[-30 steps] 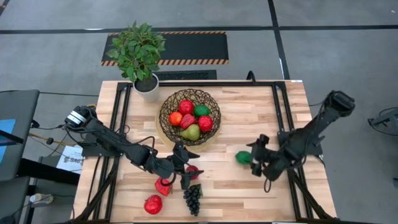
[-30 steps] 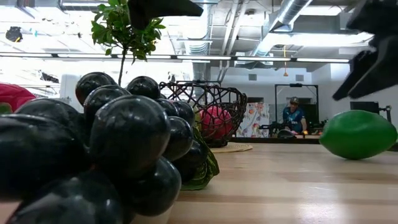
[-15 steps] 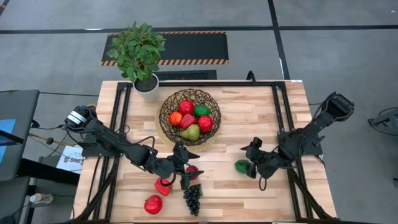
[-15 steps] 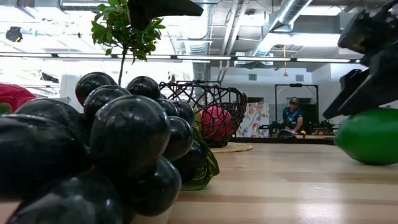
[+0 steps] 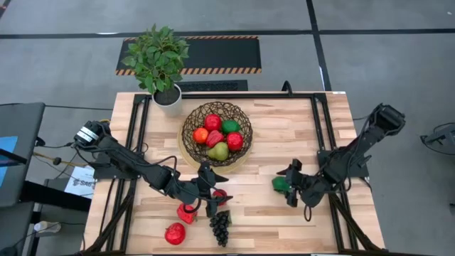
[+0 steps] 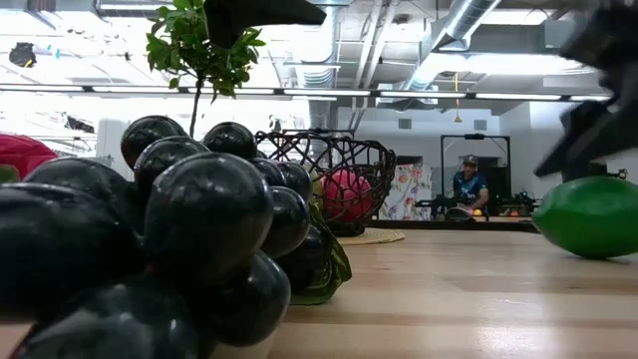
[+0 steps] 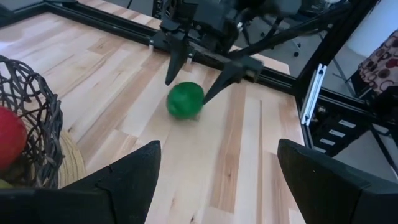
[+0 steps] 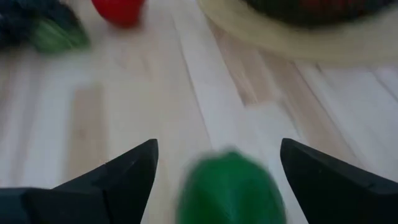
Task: Build produce basket
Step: Put the green lime into the basket
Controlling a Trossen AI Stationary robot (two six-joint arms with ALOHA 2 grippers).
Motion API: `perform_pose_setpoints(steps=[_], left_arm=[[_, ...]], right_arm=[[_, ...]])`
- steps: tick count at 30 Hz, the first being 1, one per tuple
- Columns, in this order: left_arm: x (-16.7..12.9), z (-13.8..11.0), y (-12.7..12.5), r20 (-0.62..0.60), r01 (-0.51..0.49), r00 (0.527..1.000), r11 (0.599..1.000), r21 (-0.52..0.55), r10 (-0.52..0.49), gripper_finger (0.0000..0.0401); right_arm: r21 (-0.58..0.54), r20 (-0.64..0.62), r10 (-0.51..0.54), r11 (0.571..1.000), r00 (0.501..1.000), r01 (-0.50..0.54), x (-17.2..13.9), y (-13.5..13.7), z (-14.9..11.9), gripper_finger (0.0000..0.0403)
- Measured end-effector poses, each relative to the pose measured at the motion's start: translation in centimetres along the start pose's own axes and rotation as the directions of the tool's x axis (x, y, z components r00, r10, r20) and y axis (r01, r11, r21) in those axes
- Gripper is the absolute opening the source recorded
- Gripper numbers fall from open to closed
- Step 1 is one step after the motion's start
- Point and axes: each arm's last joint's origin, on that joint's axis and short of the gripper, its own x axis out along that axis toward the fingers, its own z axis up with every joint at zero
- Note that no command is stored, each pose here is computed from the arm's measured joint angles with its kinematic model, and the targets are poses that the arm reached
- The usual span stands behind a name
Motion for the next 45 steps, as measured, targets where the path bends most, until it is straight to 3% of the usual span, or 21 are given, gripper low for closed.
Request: perform_pose_setpoints(steps=[5,16,28,32,36,40,45], left_arm=[[0.0,0.0,0.0,-0.001,0.003,1.0,1.0,0.0,-0.003,0.0309],[0.0,0.0,0.0,-0.006,0.01,1.0,1.0,-0.003,-0.01,0.0309],[0.0,0.0,0.0,-0.007,0.011,1.0,1.0,-0.003,-0.011,0.0309],[0.0,0.0,0.0,0.006,0.001,1.0,1.0,-0.005,-0.001,0.0309],[0.0,0.5,-0.2,0.051,0.013,0.999,1.0,0.021,-0.014,0.0309],[0.6,0.9,-0.9,0.149,0.055,0.986,0.993,0.105,-0.07,0.0309],[2.4,1.3,-1.7,0.312,0.141,0.927,0.965,0.222,-0.208,0.0309]], right_arm=[[0.003,-0.091,-0.099,0.995,0.991,0.1,0.9,-0.2,-2.1,0.0358],[0.045,-0.147,-0.134,0.989,0.98,0.142,2.8,0.8,-4.5,0.0325],[0.164,-0.126,-0.064,0.983,0.99,0.085,1.5,1.1,-3.8,0.0306],[0.211,0.003,-0.058,0.976,0.998,0.057,0.3,1.3,-1.8,0.0306],[0.215,0.252,-0.045,0.977,0.967,-0.011,-1.7,2.4,2.1,0.0306],[0.139,0.489,0.028,0.984,0.872,-0.109,-4.2,3.9,6.7,0.0306],[-0.011,0.694,0.148,0.981,0.705,-0.194,-6.5,5.1,10.4,0.0306]])
